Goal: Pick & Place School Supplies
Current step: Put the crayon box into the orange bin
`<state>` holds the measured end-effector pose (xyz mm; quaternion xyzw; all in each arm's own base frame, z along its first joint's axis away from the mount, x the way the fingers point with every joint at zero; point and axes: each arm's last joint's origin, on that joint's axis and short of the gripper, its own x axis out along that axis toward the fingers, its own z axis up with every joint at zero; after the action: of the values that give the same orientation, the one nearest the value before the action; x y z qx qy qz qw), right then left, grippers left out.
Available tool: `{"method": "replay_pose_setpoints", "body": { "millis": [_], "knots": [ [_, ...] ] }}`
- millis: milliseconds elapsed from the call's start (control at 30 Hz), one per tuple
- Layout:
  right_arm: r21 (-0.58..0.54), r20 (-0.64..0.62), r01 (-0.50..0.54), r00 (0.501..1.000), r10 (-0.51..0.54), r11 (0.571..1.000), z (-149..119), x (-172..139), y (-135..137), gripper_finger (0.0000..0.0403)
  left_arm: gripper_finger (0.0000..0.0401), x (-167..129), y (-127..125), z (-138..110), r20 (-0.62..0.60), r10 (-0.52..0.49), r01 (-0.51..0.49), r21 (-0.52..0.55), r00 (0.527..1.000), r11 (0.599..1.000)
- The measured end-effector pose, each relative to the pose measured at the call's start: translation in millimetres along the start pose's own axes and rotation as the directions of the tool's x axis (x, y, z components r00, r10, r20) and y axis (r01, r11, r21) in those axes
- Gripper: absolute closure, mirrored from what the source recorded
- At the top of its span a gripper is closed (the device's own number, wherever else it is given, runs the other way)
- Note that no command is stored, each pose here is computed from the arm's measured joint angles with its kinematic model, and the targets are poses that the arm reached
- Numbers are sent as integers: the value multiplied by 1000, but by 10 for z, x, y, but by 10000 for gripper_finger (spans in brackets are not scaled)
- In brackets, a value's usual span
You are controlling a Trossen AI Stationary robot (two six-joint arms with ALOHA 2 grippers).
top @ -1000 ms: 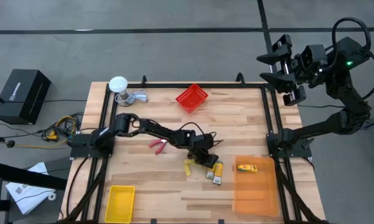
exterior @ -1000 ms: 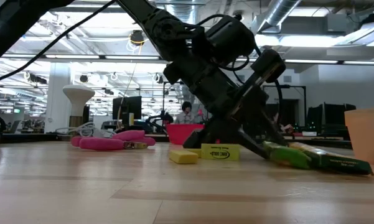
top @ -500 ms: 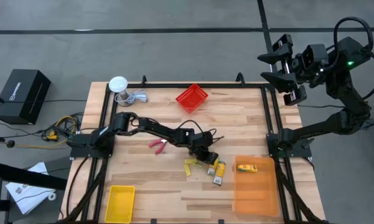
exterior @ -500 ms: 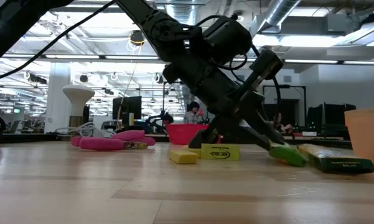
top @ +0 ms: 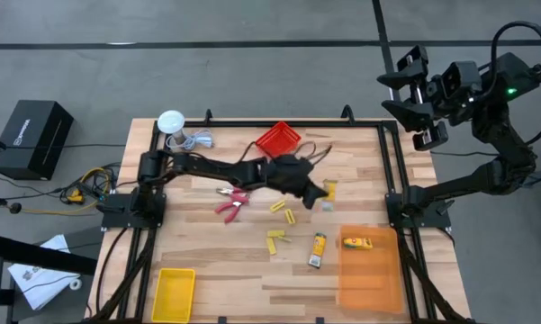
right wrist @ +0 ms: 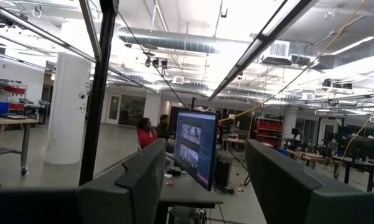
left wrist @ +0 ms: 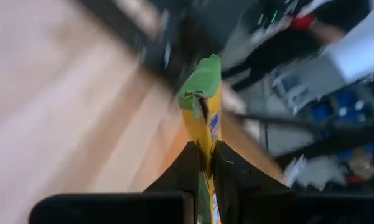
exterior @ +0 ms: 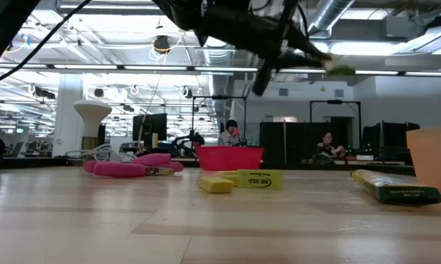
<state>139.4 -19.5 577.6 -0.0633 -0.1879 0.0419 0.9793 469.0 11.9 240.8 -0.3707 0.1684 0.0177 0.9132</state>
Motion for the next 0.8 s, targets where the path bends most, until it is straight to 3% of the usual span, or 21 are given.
{"method": "replay_pose_setpoints", "body": {
  "millis": [100, 400, 700, 800],
  "knots": [
    [-1, 4, 2, 1000, -2, 1000, 15, -24, 6, 191, 386, -10, -130, 96, 81, -80, 78, 32, 993, 996],
    [-2, 23, 3, 1000, -3, 1000, 77, -105, 28, 191, 386, 323, -260, 62, 93, -172, 163, 103, 981, 981],
    [9, 11, 3, 1000, -3, 1000, 62, -100, 27, 191, 386, 862, -446, -112, 23, -332, 324, 165, 943, 932],
    [13, -5, 3, 1000, -2, 1000, 43, -95, 26, 191, 386, 984, -390, -197, 1, -331, 326, 161, 944, 931]
  ]
}}
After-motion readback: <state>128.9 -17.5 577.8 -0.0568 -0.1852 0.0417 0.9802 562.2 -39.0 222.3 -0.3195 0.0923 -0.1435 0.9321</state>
